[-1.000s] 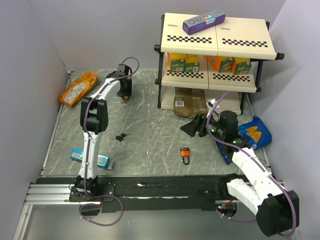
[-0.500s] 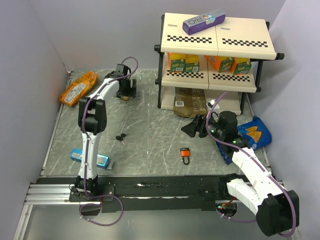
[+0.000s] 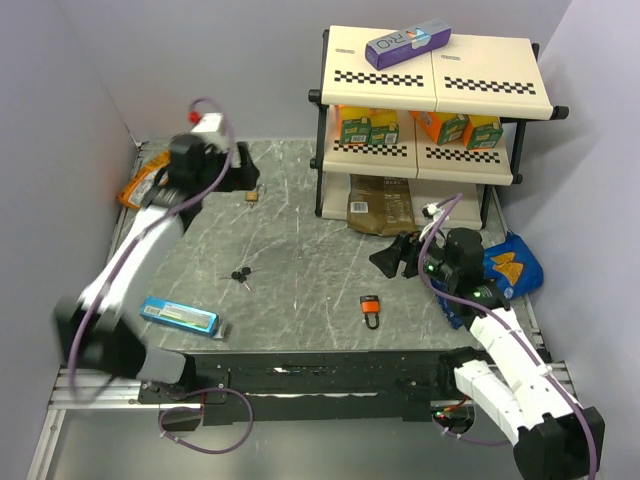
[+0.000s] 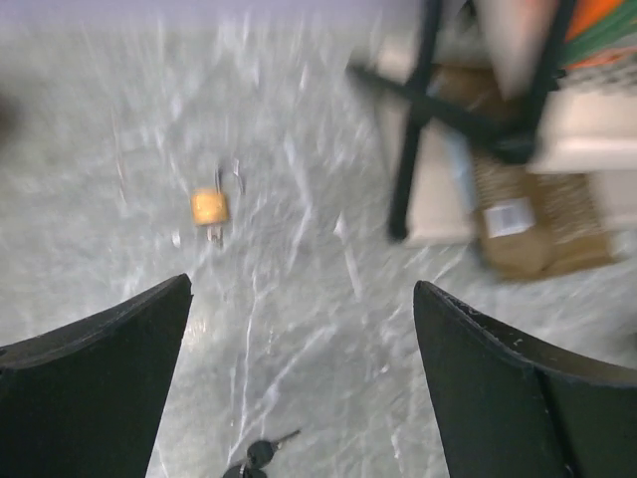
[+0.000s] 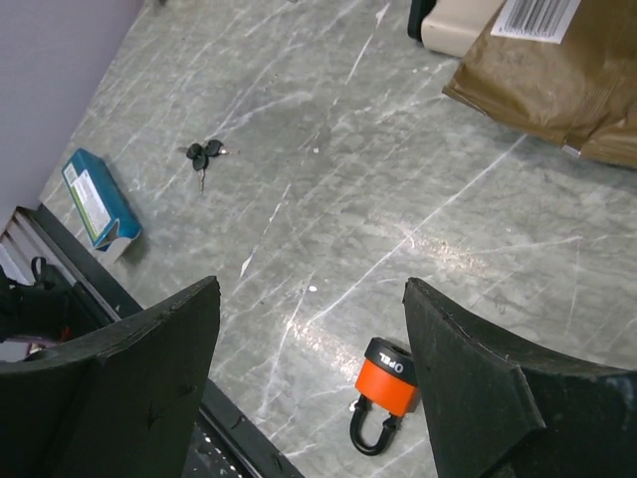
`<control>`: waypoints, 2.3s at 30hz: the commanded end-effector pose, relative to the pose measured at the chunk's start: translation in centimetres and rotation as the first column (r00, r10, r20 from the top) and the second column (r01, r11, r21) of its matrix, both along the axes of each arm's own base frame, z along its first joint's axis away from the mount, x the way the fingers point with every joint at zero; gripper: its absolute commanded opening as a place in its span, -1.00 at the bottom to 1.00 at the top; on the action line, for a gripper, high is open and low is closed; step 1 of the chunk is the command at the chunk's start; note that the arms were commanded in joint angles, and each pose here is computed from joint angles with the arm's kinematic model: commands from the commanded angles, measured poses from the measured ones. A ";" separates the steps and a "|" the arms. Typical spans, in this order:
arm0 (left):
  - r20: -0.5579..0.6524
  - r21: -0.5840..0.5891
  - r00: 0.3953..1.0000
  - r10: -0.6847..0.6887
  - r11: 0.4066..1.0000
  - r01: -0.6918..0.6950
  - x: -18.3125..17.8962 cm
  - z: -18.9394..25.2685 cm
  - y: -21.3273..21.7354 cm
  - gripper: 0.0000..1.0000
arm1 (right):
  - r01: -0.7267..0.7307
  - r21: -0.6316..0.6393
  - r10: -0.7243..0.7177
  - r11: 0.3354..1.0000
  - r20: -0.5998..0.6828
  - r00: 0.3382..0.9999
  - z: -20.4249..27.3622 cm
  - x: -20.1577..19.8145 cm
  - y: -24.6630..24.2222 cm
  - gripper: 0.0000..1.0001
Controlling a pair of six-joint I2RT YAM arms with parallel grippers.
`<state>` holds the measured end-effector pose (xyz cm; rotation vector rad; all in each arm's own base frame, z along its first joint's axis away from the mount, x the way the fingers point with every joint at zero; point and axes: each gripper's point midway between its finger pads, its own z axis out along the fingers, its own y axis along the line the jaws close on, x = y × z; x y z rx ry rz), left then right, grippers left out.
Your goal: Unlock with the key
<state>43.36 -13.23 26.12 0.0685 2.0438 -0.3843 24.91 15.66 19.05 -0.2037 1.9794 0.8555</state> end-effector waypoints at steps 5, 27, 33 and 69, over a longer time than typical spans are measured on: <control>0.209 -0.053 0.974 0.091 0.995 -0.082 -7.0 2.3 3.2 0.93 | -0.061 -0.008 0.061 0.998 0.128 0.990 4.3 1.4 3.0 0.59; 0.313 -0.086 0.882 0.352 0.936 -0.342 -8.4 5.2 8.6 0.93 | -0.662 -0.207 0.693 0.720 0.176 0.699 -0.8 3.8 29.7 0.61; 0.320 -0.107 0.878 0.357 0.934 -0.341 -8.4 5.5 9.0 0.93 | -0.672 -0.226 0.708 0.706 0.203 0.676 -3.9 6.0 33.1 0.62; 0.286 -0.110 0.921 0.266 0.964 -0.244 -8.0 4.8 7.1 0.93 | -0.643 -0.421 0.705 0.639 -0.014 0.709 -16.4 5.3 36.6 0.40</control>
